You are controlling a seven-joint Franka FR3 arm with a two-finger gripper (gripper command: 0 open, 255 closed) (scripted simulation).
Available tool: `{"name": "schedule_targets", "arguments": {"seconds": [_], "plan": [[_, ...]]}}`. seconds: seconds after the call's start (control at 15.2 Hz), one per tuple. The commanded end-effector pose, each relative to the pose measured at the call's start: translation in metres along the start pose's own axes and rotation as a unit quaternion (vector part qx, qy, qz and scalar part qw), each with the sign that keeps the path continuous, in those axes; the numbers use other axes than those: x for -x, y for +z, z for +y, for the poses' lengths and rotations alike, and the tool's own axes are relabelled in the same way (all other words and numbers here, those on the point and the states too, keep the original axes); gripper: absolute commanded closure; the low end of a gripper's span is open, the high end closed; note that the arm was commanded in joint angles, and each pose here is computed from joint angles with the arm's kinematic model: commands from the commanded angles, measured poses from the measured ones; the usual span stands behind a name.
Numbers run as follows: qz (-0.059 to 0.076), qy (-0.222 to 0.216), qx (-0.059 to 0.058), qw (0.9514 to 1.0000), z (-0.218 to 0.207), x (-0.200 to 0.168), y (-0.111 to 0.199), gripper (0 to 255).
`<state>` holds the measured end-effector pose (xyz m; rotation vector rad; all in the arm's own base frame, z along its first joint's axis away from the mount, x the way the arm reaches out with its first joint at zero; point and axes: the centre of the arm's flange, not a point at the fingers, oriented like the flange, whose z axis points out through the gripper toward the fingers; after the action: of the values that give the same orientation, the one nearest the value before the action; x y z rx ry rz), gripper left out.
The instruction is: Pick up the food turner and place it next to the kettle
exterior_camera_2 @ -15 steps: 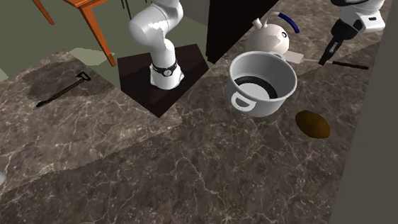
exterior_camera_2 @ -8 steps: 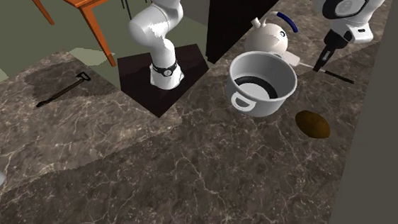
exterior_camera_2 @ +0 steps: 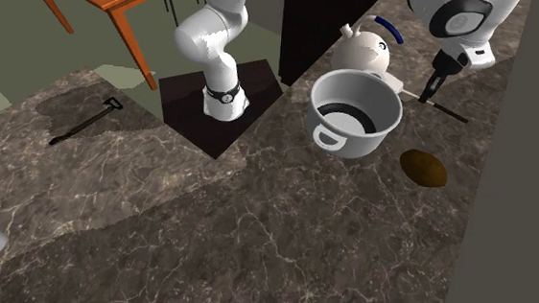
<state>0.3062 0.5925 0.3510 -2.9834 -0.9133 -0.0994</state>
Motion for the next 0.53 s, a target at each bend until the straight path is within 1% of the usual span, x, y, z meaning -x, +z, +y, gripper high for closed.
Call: {"name": "schedule_targets", "arguments": {"seconds": [0.0,0.2,0.26,0.46], "plan": [[0.000,0.000,0.000,1.0000,-0.0003,0.0003,0.0005,255],[0.000,0.000,0.000,1.0000,-0.0003,0.0003,0.0005,255],[0.000,0.000,0.000,1.0000,-0.0003,0.0004,0.0005,0],[0.000,0.000,0.000,1.0000,-0.0002,0.0004,0.0005,0]]}}
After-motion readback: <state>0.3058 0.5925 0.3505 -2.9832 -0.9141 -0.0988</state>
